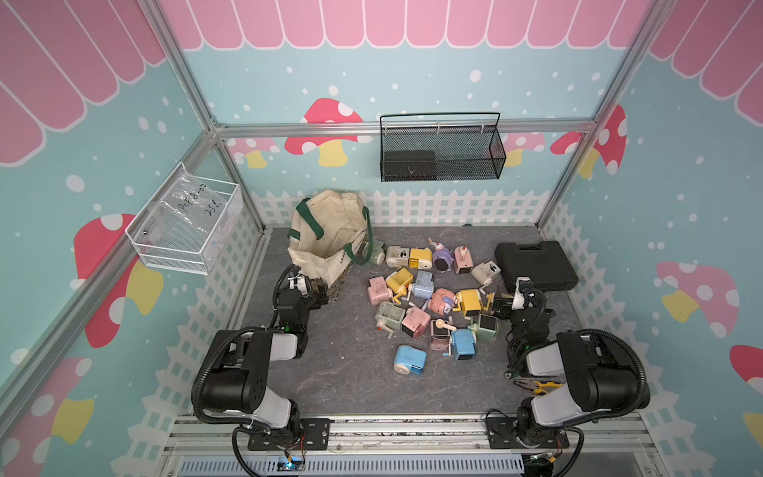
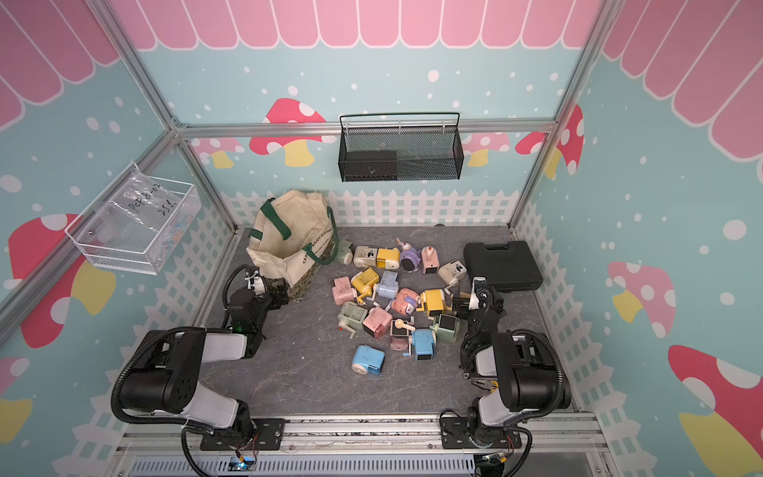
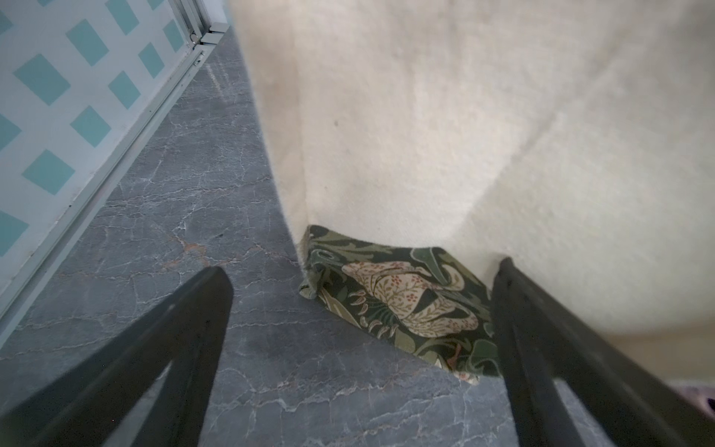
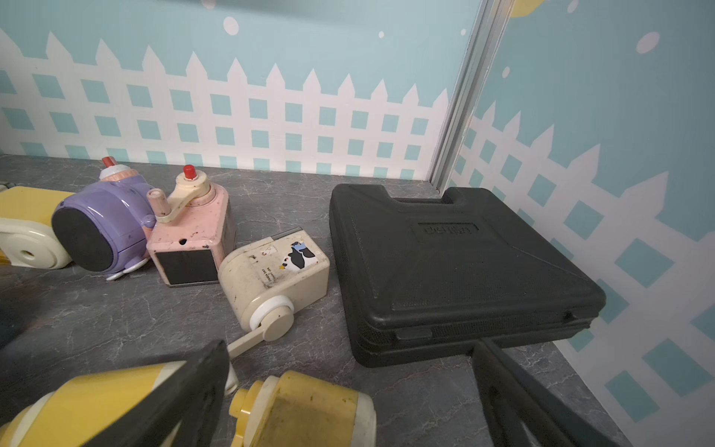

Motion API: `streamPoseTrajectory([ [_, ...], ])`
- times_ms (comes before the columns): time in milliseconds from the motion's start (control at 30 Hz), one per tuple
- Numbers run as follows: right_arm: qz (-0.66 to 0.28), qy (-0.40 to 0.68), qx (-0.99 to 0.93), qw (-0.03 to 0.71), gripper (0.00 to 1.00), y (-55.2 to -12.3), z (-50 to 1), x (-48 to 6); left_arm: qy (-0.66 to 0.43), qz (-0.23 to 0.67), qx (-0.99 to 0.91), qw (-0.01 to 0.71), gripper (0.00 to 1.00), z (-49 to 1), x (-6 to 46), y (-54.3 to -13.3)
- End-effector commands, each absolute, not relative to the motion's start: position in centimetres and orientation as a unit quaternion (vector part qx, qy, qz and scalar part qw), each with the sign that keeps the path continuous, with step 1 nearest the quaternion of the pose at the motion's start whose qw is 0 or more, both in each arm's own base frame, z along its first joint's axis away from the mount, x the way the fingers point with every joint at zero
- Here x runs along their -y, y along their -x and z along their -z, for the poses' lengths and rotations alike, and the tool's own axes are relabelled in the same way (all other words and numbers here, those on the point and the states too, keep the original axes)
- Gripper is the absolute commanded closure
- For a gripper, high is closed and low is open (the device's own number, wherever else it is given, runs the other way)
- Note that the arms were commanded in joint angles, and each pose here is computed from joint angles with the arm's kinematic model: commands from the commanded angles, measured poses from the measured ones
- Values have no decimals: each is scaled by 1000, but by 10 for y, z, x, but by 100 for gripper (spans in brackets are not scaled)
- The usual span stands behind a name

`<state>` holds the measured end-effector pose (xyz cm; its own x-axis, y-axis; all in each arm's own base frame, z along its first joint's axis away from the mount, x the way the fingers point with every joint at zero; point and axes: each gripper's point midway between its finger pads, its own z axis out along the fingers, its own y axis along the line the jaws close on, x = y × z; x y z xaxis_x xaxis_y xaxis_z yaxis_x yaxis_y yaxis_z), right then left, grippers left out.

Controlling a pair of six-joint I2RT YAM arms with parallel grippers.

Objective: Take out the pencil sharpeners from the tote bags
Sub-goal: Reset both arms

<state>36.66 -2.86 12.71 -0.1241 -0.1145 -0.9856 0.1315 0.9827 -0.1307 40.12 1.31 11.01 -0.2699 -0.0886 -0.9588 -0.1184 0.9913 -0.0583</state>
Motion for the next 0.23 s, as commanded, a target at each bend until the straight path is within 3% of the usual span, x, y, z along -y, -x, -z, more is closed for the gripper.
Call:
streamPoseTrajectory([
  [0, 73, 46, -742, 665, 1, -377, -130, 10, 61, -21, -792, 606, 1, -115, -14, -404],
  [200, 73, 46, -736, 671, 0, -372, -133, 11, 61, -21, -792, 607, 1, -115, -14, -404],
])
